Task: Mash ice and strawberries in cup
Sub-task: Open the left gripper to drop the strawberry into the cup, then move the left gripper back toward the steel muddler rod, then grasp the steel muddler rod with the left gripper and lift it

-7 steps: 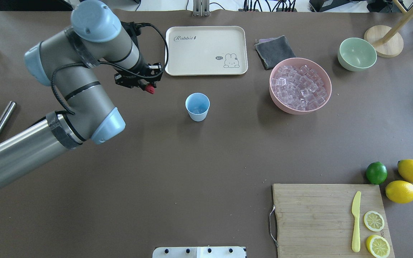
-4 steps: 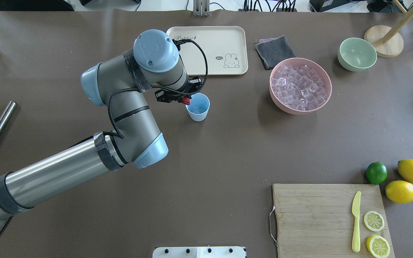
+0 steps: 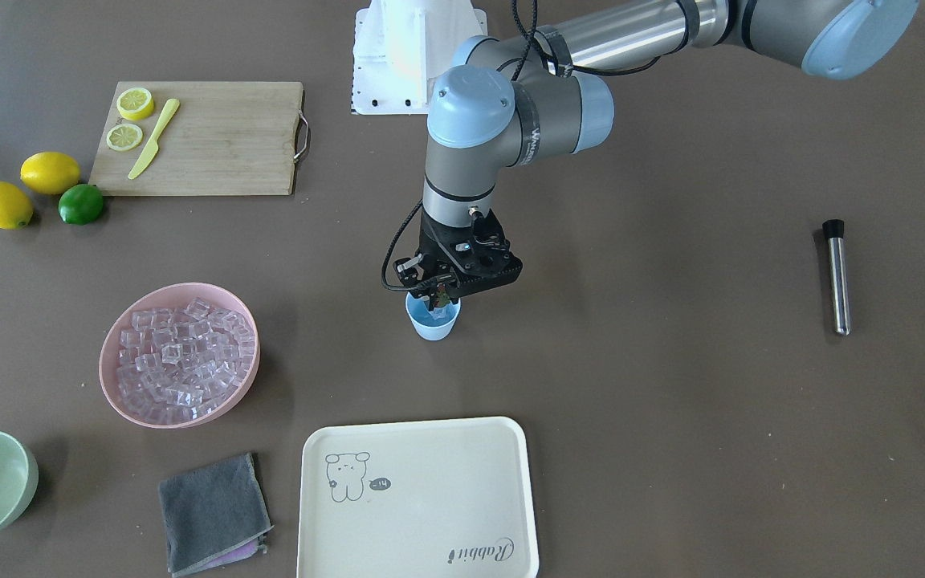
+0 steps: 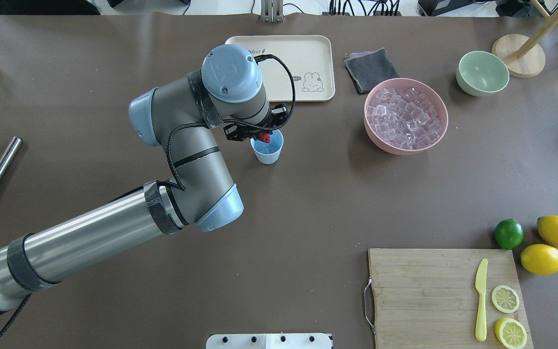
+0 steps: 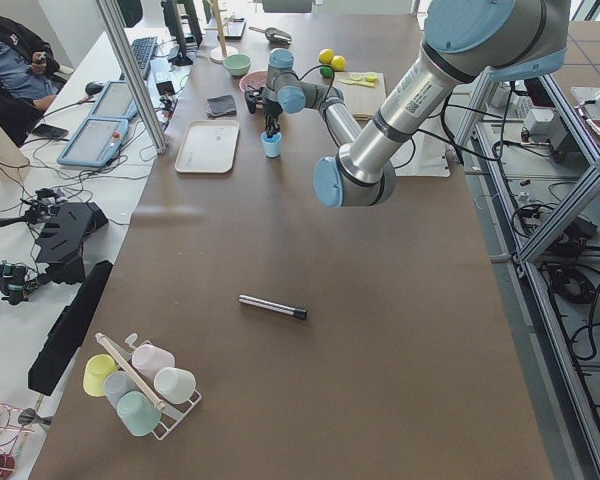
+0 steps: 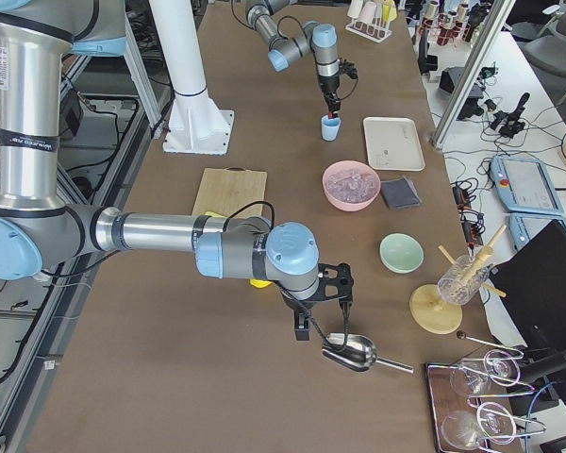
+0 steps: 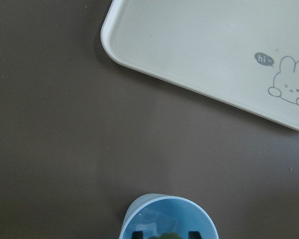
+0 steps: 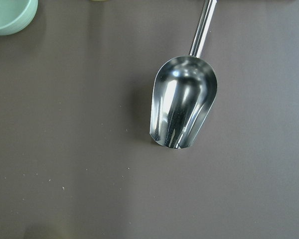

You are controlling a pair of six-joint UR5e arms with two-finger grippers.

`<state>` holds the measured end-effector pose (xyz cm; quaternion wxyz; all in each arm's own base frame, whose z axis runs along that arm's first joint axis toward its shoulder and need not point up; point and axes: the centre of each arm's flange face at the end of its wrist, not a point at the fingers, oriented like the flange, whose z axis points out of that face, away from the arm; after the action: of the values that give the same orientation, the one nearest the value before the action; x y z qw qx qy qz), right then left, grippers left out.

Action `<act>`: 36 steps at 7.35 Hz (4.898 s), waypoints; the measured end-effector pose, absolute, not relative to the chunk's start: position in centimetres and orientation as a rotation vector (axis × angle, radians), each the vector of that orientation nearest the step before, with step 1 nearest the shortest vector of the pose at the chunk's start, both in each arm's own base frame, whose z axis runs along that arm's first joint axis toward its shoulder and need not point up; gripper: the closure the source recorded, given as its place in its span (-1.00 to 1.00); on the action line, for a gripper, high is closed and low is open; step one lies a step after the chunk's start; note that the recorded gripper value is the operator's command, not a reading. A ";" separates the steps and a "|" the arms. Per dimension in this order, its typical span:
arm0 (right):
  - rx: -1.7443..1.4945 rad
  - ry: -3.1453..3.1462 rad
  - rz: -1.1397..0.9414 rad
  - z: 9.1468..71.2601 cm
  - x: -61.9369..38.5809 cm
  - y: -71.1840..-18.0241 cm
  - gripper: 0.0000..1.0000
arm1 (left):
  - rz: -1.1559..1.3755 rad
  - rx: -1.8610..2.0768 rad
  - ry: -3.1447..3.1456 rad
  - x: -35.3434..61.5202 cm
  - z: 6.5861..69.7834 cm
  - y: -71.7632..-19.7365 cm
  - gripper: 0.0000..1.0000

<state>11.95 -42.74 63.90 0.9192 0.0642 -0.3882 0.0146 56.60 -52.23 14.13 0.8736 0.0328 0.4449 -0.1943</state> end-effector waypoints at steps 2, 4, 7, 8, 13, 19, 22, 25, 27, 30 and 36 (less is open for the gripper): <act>0.128 -0.799 0.032 64.1 12.0 -42.7 -1.00 | -0.354 0.089 0.933 55.6 14.0 -52.8 -0.96; 0.123 -0.802 0.033 64.3 11.9 -42.4 -1.00 | -0.287 0.077 0.924 50.4 18.7 -54.0 -0.96; 0.128 -0.792 0.026 64.3 12.0 -42.2 -1.00 | -0.231 0.131 0.857 39.8 34.4 -52.7 -0.96; 0.130 -0.791 0.025 64.3 12.0 -42.2 -1.00 | -0.174 0.180 0.837 35.6 40.6 -52.8 -0.96; 0.148 -0.784 -0.014 64.3 12.1 -42.4 -1.00 | 0.073 0.257 0.770 19.5 61.9 -54.2 -0.90; 0.153 -0.786 -0.009 64.3 12.4 -42.1 -1.00 | 0.145 0.236 0.815 18.6 66.1 -52.2 -0.03; 0.156 -0.786 -0.003 64.3 12.7 -42.0 -1.00 | 0.159 0.232 0.828 18.8 66.4 -51.6 0.07; 0.154 -0.786 0.001 64.4 12.8 -41.9 -1.00 | 0.160 0.232 0.825 18.8 66.6 -51.5 0.40; 0.156 -0.785 0.002 64.3 12.9 -42.0 -1.00 | 0.162 0.238 0.826 18.9 66.2 -51.6 0.42; 0.169 -0.783 0.015 64.0 13.6 -41.8 -1.00 | 0.146 0.366 0.875 18.2 57.8 -56.7 0.42; 0.204 -0.728 0.001 61.8 14.1 -42.4 -1.00 | -0.226 0.848 0.924 20.0 30.5 -63.6 0.41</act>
<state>14.12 -42.37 61.77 0.9293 0.0995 -0.3556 0.0007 20.00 -63.56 30.52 0.8038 0.3960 0.4312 -0.1053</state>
